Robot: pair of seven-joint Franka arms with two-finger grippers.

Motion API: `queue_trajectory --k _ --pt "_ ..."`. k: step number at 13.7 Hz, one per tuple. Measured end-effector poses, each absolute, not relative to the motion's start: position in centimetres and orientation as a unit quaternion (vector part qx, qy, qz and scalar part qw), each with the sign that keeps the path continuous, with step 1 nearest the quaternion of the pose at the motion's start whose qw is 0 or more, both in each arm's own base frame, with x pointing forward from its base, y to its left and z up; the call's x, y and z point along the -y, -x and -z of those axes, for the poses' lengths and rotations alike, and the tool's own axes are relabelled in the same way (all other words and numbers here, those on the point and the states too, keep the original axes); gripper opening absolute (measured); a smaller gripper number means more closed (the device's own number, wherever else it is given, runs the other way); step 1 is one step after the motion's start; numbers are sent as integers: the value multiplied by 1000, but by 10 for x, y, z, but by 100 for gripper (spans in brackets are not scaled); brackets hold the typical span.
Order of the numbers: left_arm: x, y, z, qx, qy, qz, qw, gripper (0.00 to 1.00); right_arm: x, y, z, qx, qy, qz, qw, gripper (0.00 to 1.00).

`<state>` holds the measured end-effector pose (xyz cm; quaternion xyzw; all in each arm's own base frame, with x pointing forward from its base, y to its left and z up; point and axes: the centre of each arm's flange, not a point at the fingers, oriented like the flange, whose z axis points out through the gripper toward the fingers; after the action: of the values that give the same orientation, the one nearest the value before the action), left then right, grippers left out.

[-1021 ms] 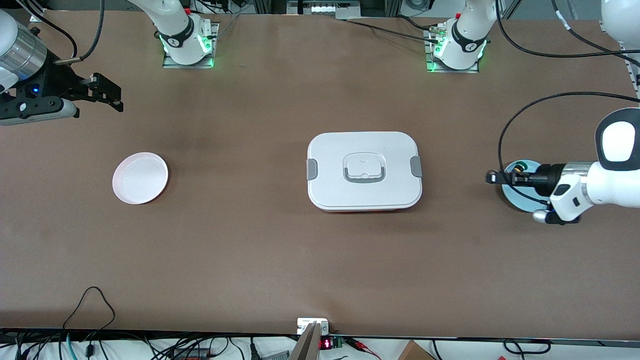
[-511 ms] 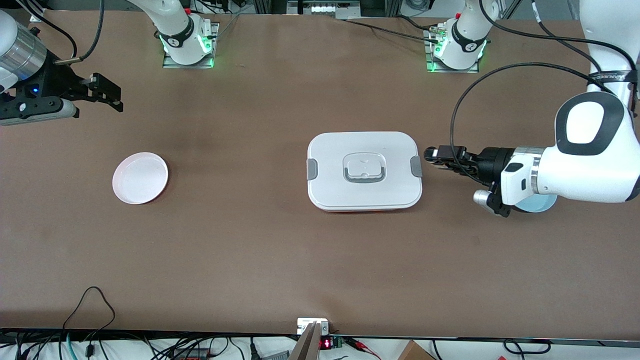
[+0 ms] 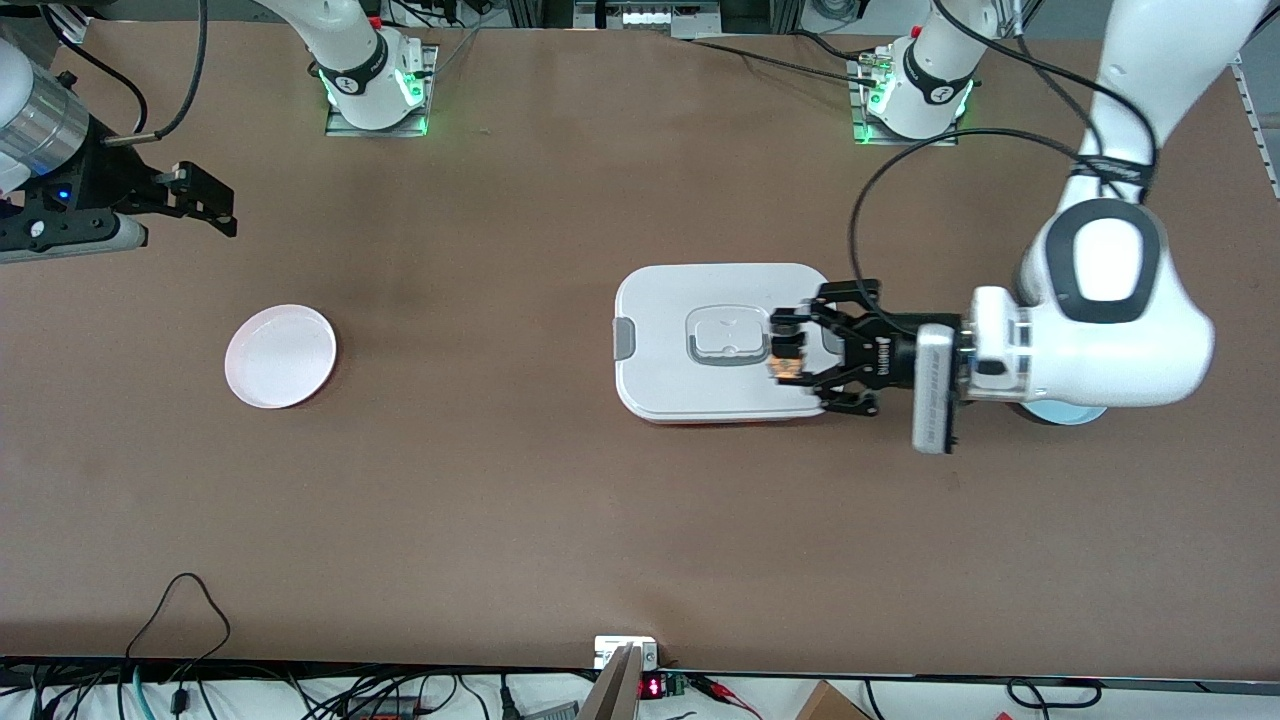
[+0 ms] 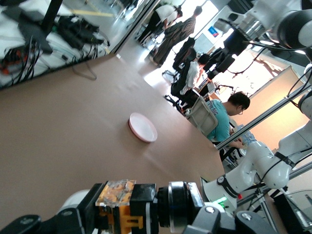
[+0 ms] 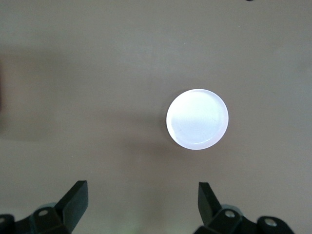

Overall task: Transfer orange switch to right arm and place
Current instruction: 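Carry the orange switch with the left gripper over the white box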

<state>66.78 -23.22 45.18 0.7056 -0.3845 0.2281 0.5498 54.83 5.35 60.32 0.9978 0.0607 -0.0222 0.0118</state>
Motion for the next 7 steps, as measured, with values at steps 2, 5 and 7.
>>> queue_trajectory --k 2,5,7 --pt "265 -663 -442 410 -678 -280 542 72 -43 -551 -599 -51 -998 26 14 100" --pt "304 -652 -435 436 -653 -331 524 72 -32 -554 -597 -41 -999 27 14 100" --pt "335 -637 -427 465 -627 -360 511 72 -34 -555 -593 -43 -998 31 14 100"
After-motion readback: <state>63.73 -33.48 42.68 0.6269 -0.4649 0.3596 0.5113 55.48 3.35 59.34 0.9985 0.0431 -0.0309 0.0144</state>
